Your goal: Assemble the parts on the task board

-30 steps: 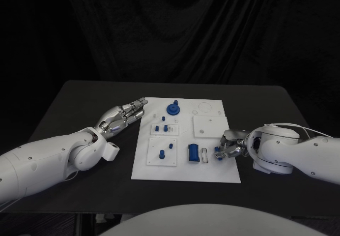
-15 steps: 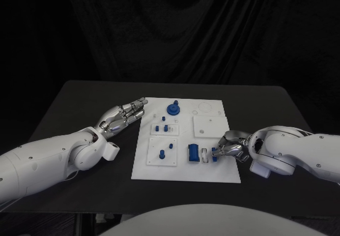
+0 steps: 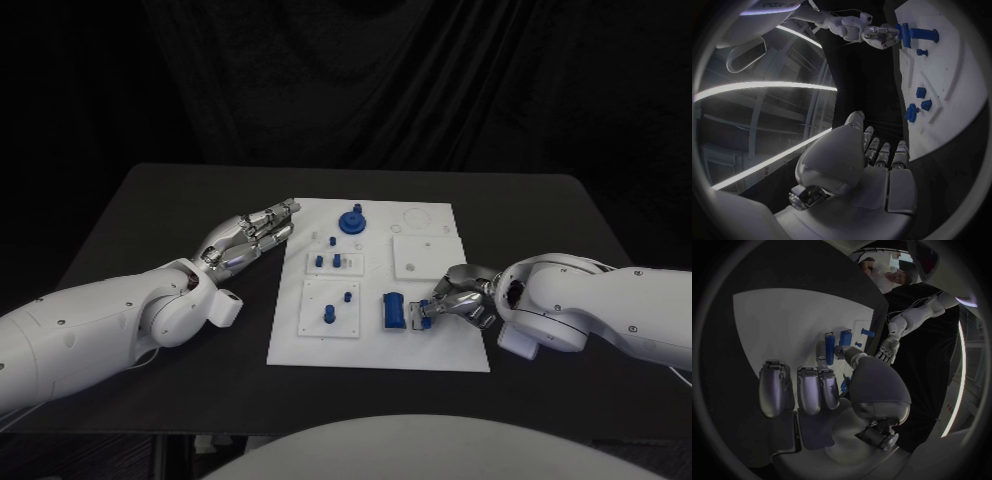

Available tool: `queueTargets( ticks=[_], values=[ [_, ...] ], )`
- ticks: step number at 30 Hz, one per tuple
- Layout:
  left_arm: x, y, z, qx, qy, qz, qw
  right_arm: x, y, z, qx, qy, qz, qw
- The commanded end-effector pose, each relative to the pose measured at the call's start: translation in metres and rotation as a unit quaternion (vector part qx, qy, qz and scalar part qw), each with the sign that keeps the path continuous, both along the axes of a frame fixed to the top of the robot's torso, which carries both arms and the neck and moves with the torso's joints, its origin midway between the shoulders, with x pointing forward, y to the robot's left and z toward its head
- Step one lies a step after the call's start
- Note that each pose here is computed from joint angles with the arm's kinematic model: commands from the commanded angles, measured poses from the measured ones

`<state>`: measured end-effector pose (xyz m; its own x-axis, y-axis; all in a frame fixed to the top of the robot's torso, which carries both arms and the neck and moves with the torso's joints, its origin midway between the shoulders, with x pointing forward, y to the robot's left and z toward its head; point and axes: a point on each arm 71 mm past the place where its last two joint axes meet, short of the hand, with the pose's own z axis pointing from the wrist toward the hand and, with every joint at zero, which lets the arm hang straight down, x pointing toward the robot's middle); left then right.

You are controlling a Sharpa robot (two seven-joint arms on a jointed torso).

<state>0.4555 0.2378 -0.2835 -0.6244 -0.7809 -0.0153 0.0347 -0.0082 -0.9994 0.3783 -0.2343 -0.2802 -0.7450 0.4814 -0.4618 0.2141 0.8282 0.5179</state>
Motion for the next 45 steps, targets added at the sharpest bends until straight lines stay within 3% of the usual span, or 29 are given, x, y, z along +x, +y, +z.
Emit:
queueTargets(
  ticks=[1, 14, 45],
  values=[
    [-0.0007, -0.0020, 0.0008, -0.009, -0.004, -0.002, 1.000, 0.0010, 0.0016, -0.0008, -0.018, -0.003, 0.024, 1.000],
    [-0.0004, -0.0031, 0.0003, -0.010, -0.002, -0.005, 1.000, 0.0041, 0.0056, -0.0027, -0.035, -0.009, 0.041, 0.998],
    [-0.0017, -0.0030, -0.0026, -0.010, 0.003, -0.007, 1.000, 0.0045, 0.0025, -0.0008, -0.039, -0.026, 0.038, 0.998]
  ],
)
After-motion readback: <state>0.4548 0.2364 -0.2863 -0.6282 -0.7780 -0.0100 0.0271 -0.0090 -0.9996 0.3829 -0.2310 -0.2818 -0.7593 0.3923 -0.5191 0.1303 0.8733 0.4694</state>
